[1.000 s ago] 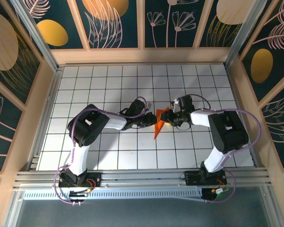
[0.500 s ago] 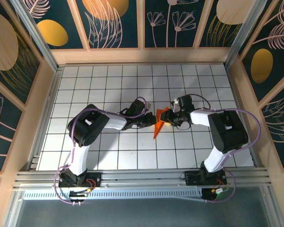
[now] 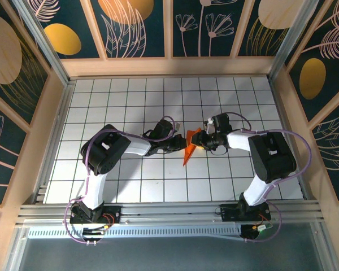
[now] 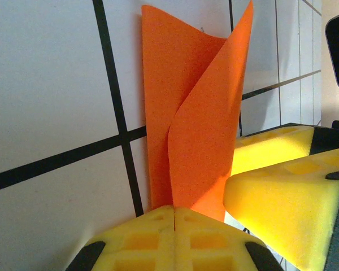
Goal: Fold a paper plane with a square sheet of paper (fold left side to right side)
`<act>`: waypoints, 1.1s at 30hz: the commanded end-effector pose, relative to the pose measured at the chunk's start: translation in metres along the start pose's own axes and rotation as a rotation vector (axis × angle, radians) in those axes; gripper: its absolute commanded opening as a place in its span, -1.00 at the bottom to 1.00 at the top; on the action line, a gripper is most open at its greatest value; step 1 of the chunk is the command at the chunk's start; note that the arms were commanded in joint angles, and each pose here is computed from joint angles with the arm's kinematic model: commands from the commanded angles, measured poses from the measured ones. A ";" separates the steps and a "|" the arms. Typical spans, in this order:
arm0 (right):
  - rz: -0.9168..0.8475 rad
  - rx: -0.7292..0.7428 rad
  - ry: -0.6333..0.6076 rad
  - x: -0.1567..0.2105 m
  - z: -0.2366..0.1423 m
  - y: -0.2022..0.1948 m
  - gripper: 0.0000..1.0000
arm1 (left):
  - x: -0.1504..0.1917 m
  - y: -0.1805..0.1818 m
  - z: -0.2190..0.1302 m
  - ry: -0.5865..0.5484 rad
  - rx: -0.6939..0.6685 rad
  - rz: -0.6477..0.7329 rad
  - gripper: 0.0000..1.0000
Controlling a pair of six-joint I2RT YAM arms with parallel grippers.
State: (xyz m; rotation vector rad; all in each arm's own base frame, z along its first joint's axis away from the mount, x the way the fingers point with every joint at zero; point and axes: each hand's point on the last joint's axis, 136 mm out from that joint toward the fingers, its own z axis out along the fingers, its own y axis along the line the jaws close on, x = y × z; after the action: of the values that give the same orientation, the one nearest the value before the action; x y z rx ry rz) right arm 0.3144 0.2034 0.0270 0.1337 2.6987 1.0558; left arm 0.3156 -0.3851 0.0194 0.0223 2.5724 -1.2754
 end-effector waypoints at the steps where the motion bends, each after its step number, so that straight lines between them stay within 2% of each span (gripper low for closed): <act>1: -0.046 0.016 -0.061 -0.010 0.001 0.002 -0.21 | 0.011 0.026 0.006 0.016 -0.062 -0.032 -1.00; 17: -0.043 0.018 -0.082 -0.013 -0.008 0.003 -0.20 | 0.018 0.045 0.008 0.018 -0.148 -0.038 -1.00; 25: -0.073 0.027 -0.110 -0.020 -0.025 0.008 -0.21 | 0.017 0.050 0.008 0.019 -0.175 -0.039 -1.00; 28: -0.083 0.039 -0.106 -0.021 -0.027 0.008 -0.33 | 0.017 0.051 0.008 0.018 -0.185 -0.040 -1.00; 33: -0.091 0.002 -0.080 -0.021 -0.020 0.017 -0.79 | 0.017 0.054 0.008 0.018 -0.197 -0.045 -1.00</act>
State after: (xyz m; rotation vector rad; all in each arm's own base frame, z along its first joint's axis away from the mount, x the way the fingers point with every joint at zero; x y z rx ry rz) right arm 0.3237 0.1929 0.0479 0.0850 2.6211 0.9812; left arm 0.3160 -0.3850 0.0170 0.0131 2.5768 -1.2444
